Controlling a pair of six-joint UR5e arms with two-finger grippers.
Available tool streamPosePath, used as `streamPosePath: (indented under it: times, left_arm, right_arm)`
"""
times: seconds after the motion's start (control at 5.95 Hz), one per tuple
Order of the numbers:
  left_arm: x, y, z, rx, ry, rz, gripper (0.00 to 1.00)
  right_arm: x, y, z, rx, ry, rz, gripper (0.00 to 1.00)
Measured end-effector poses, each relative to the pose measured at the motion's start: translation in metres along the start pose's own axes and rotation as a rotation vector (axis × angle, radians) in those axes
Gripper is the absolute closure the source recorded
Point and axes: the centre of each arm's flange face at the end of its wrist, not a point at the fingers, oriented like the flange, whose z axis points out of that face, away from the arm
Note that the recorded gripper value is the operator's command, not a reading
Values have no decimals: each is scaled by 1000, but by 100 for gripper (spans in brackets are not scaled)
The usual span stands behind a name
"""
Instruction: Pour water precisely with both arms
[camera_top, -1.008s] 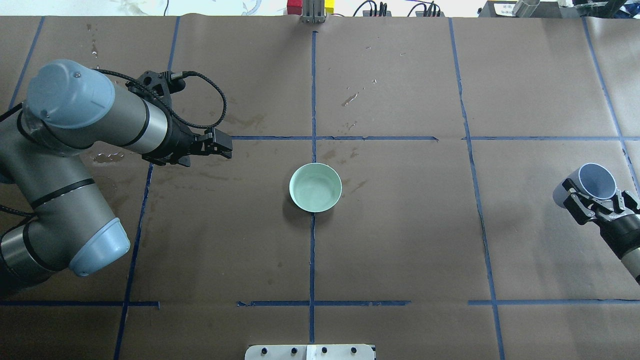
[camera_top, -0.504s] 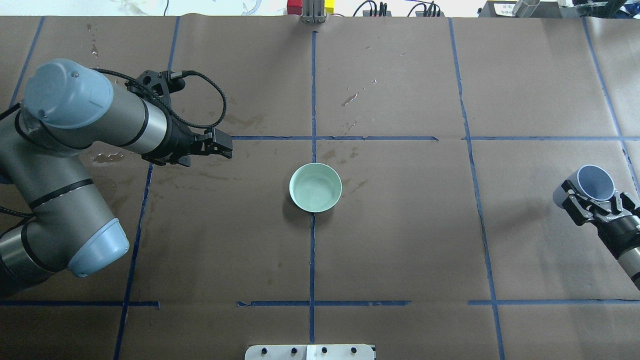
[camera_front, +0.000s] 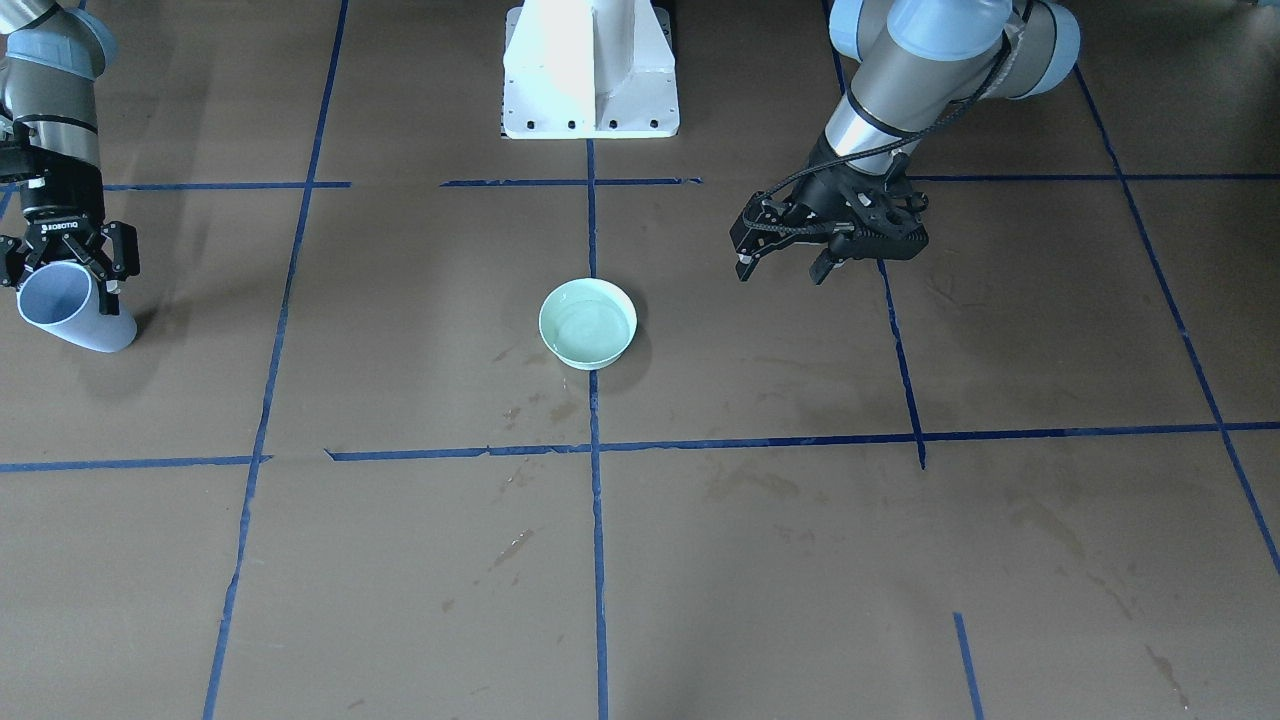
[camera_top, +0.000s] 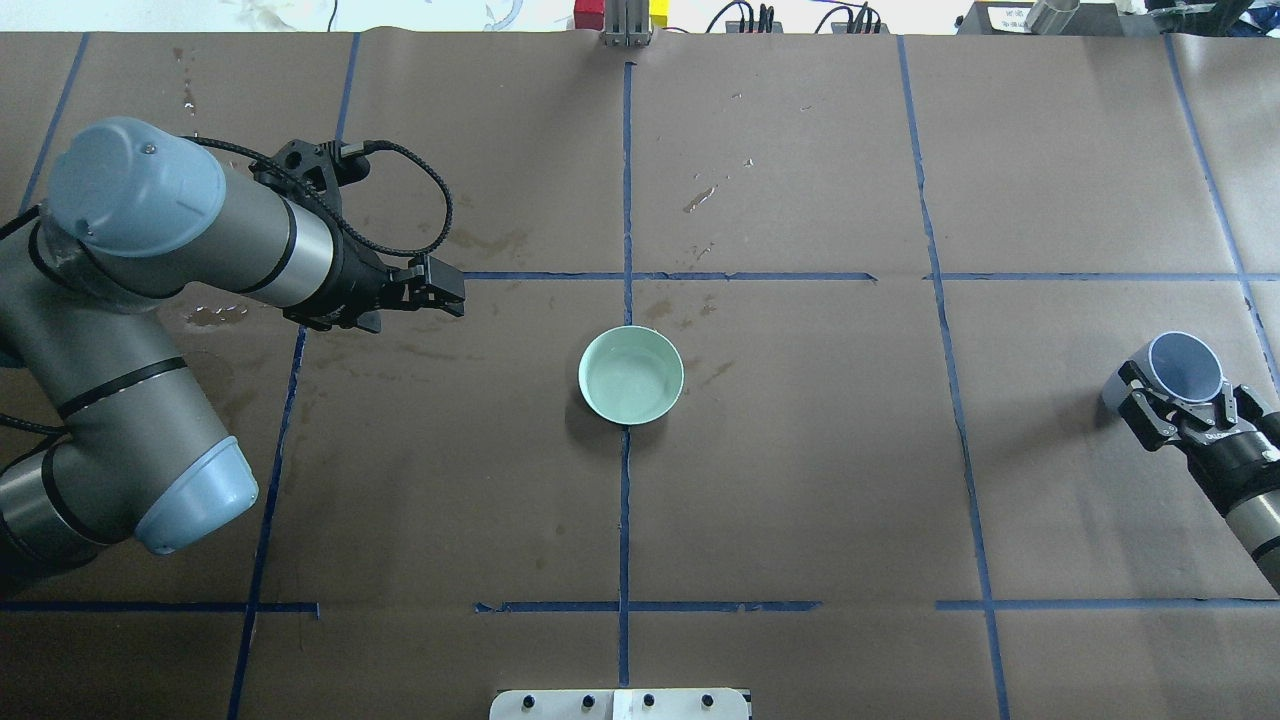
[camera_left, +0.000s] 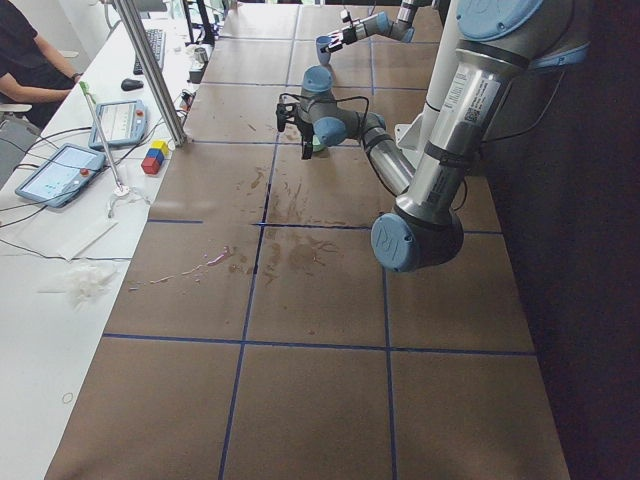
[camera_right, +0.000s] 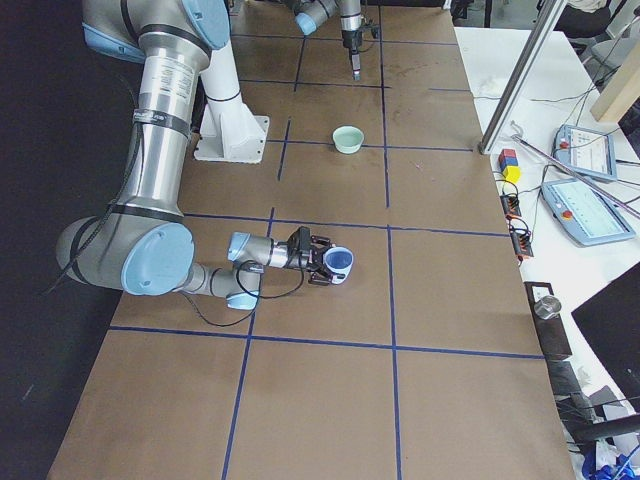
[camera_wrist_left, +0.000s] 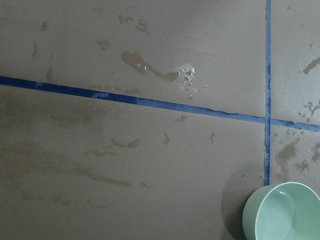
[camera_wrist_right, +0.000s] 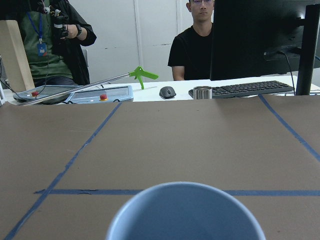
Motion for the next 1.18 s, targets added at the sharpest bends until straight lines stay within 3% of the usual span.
streamPosePath:
  times: [0.34, 0.5, 0.67, 0.84, 1.18]
  left_arm:
    - [0, 0, 0, 0, 0, 0, 4]
    - [0, 0, 0, 0, -1, 0, 4]
    - [0, 0, -1, 0, -2, -1, 4]
    - [0, 0, -1, -1, -2, -1, 4]
    - [1, 0, -1, 0, -2, -1, 4]
  right_arm:
    - [-6, 0, 2, 3, -7, 10, 68]
    - [-12, 1, 4, 7, -11, 18, 61]
    - [-14, 1, 6, 9, -12, 21, 42]
    - [-14, 1, 6, 10, -11, 21, 0]
    - [-13, 1, 6, 10, -10, 20, 0]
